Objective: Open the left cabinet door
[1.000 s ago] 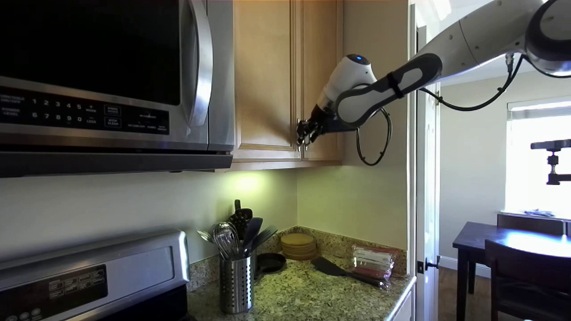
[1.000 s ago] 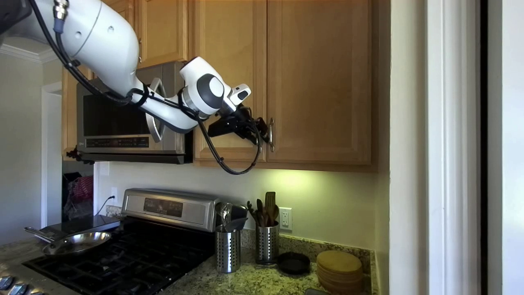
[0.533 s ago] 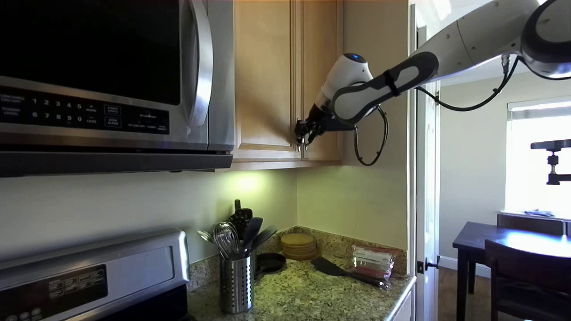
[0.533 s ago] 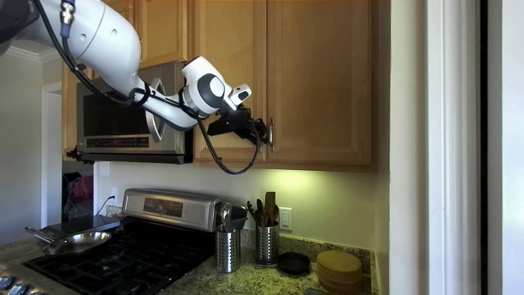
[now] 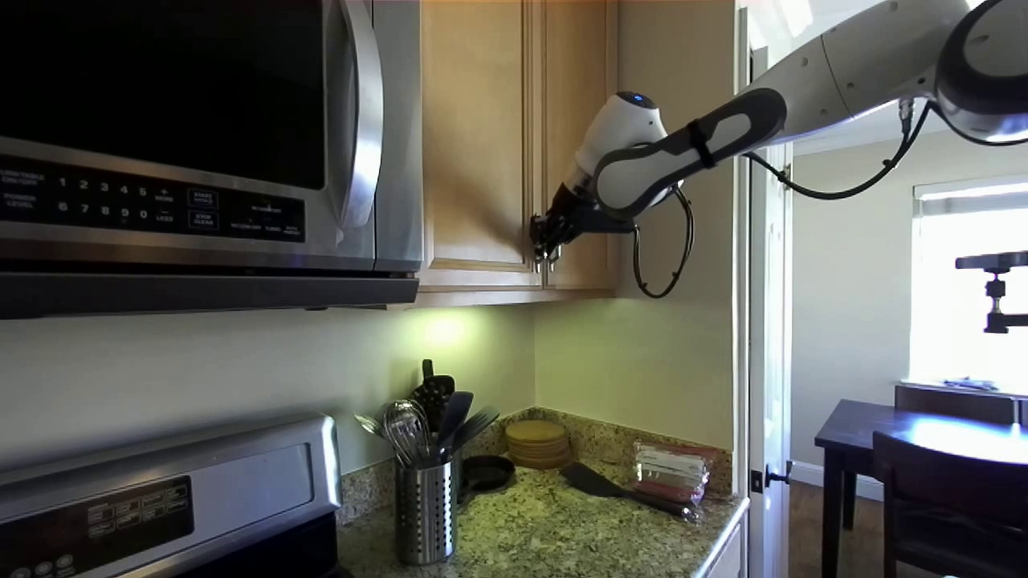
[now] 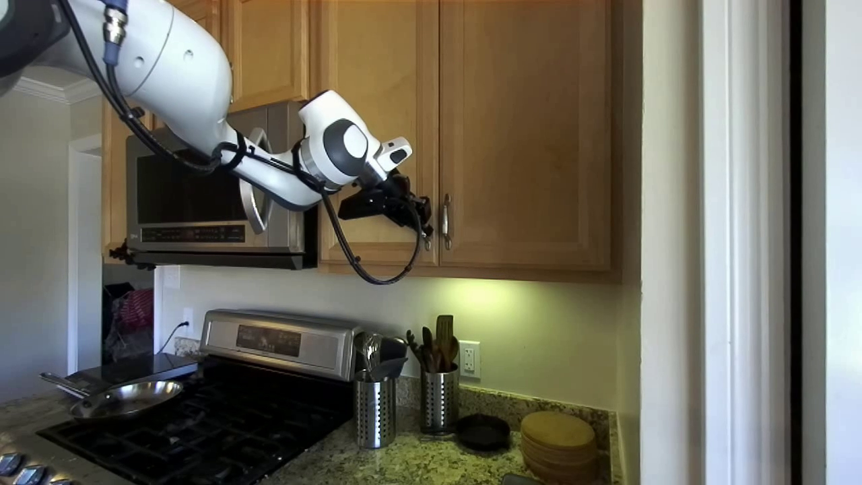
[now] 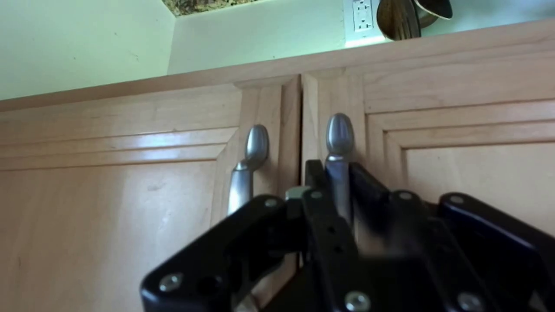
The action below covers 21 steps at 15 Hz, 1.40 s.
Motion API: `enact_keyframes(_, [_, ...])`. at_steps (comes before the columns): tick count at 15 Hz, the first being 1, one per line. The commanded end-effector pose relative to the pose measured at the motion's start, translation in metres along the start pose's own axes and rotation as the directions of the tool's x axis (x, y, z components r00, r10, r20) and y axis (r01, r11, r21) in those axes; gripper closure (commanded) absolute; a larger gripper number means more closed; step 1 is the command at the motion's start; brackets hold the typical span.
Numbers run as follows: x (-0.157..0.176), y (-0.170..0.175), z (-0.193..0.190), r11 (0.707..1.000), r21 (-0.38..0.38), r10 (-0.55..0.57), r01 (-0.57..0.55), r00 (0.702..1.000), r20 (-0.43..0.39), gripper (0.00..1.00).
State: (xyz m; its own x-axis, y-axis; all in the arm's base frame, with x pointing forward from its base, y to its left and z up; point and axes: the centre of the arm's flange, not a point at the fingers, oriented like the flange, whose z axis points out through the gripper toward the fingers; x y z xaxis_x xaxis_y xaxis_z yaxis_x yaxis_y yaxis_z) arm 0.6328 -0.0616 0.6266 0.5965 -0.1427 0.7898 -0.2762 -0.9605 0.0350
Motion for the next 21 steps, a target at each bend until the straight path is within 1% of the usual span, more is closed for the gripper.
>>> enact_keyframes(1, [0.010,-0.001,0.011,1.000,0.010,-0.008,0.008,1.000,-0.013,0.91])
enact_keyframes(4, [0.004,0.004,0.018,1.000,0.027,0.000,0.000,1.000,-0.008,0.91])
enact_keyframes(7, [-0.008,0.001,0.014,0.999,-0.011,-0.035,0.035,0.999,0.005,0.91])
enact_keyframes(11, [-0.022,0.000,-0.004,0.996,-0.016,-0.084,0.084,0.996,-0.011,0.91])
enact_keyframes(12, [-0.024,0.000,-0.018,0.996,-0.019,-0.093,0.093,0.995,-0.021,0.91])
enact_keyframes(13, [-0.025,0.000,-0.021,0.995,-0.024,-0.096,0.095,0.995,-0.024,0.91])
enact_keyframes(17, [-0.036,-0.001,-0.042,0.993,-0.019,-0.113,0.113,0.993,-0.024,0.91])
enact_keyframes(21, [-0.054,-0.005,-0.075,0.990,-0.022,-0.136,0.136,0.991,-0.009,0.91])
